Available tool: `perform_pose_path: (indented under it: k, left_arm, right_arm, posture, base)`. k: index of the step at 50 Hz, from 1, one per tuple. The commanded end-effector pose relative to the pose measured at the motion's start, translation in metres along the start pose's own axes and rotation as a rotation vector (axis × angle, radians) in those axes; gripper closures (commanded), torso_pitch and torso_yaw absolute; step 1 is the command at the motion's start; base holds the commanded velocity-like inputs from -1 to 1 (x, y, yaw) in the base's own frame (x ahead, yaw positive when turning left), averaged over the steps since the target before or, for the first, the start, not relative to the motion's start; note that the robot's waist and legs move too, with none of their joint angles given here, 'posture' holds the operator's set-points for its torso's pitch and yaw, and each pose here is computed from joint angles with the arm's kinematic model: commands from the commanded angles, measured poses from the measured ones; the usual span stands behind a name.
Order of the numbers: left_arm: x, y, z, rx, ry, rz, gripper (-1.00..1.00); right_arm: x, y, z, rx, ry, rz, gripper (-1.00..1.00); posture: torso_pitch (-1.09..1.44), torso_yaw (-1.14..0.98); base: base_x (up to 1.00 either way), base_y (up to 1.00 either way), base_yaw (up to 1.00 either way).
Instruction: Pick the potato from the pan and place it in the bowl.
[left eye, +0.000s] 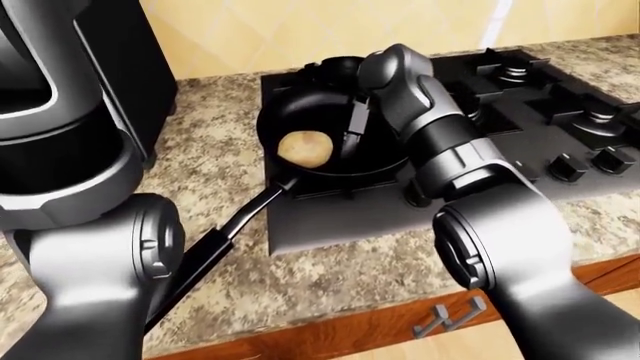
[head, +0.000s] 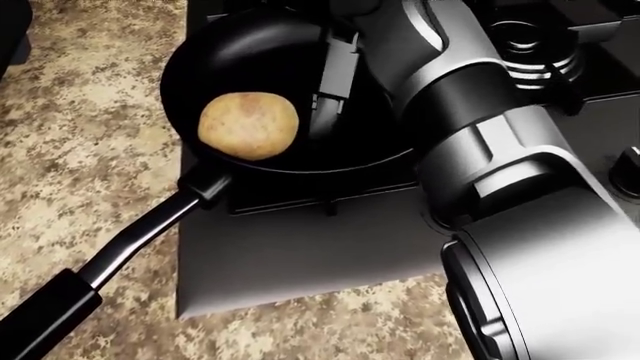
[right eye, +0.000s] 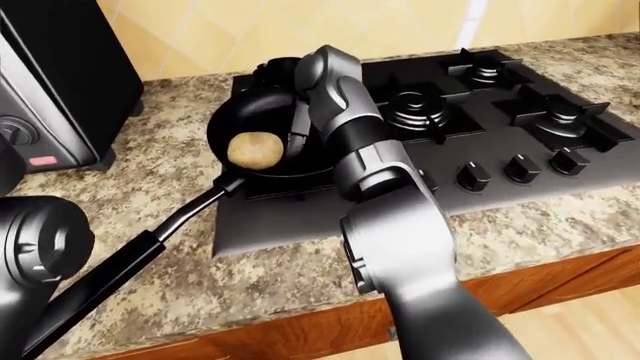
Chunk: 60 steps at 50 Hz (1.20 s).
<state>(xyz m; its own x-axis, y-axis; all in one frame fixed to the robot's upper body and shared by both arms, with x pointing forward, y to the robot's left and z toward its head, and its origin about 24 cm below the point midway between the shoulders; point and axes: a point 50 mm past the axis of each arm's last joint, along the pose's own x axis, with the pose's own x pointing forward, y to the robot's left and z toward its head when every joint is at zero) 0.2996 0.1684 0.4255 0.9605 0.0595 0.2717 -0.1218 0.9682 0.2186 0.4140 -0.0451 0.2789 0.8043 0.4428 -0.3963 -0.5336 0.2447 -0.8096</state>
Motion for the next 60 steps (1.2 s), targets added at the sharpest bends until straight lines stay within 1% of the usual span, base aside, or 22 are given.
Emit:
perform_pose_path:
  k: [1, 5, 14, 22, 36, 50, 51, 52, 56, 59, 60]
  left_arm:
    - [-0.006, 0.005, 0.016, 0.000, -0.078, 0.021, -1.00]
    - [-0.007, 0.006, 0.017, 0.000, -0.079, 0.022, -1.00]
    - [-0.006, 0.006, 0.016, -0.002, -0.079, 0.022, -1.00]
    - [-0.006, 0.006, 0.017, -0.003, -0.079, 0.023, -1.00]
    - [-0.006, 0.006, 0.016, -0.003, -0.078, 0.022, -1.00]
    - [-0.008, 0.005, 0.016, -0.009, -0.077, 0.020, -1.00]
    - [-0.008, 0.005, 0.016, -0.009, -0.077, 0.020, -1.00]
    - [-0.008, 0.005, 0.016, -0.009, -0.077, 0.020, -1.00]
    - [-0.008, 0.005, 0.016, -0.008, -0.078, 0.023, -1.00]
    - [-0.009, 0.007, 0.017, -0.010, -0.079, 0.023, -1.00]
    - [-0.009, 0.007, 0.017, -0.010, -0.079, 0.024, -1.00]
  right_arm:
    - [-0.012, -0.018, 0.018, -0.040, -0.049, -0.080, -1.00]
    - [-0.011, -0.017, 0.021, -0.042, -0.057, -0.078, -1.00]
    - [-0.005, -0.007, 0.024, -0.052, -0.055, -0.043, -1.00]
    - [-0.002, -0.002, 0.027, -0.057, -0.053, -0.016, -1.00]
    - [0.005, 0.010, 0.025, -0.066, -0.049, 0.016, -1.00]
    - [0.006, 0.013, 0.022, -0.069, -0.036, 0.026, -1.00]
    - [0.006, 0.013, 0.022, -0.070, -0.036, 0.027, -0.90]
    - [0.006, 0.013, 0.022, -0.069, -0.035, 0.027, -0.73]
    - [0.008, 0.015, 0.021, -0.069, -0.033, 0.030, -0.44]
    - [0.008, 0.016, 0.022, -0.070, -0.032, 0.034, -0.38]
    - [0.008, 0.016, 0.023, -0.072, -0.032, 0.034, -0.39]
  posture:
    - [0.00, 0.00]
    - [0.00, 0.00]
    - [0.00, 0.00]
    - [0.00, 0.00]
    - [0.00, 0.00]
    - [0.00, 0.00]
    - [0.00, 0.00]
    - [0.00, 0.00]
    - [0.00, 0.00]
    - [0.00, 0.00]
    - [0.00, 0.00]
  base:
    - [0.00, 0.00, 0.00]
    - [0.00, 0.00, 0.00]
    - [0.00, 0.00, 0.00]
    - [0.00, 0.00, 0.00]
    - [0.00, 0.00, 0.00]
    - [0.00, 0.00, 0.00]
    - [0.00, 0.00, 0.00]
    - [0.00, 0.00, 0.00]
    - [0.00, 0.00, 0.00]
    - [0.00, 0.00, 0.00]
    - [0.00, 0.00, 0.00]
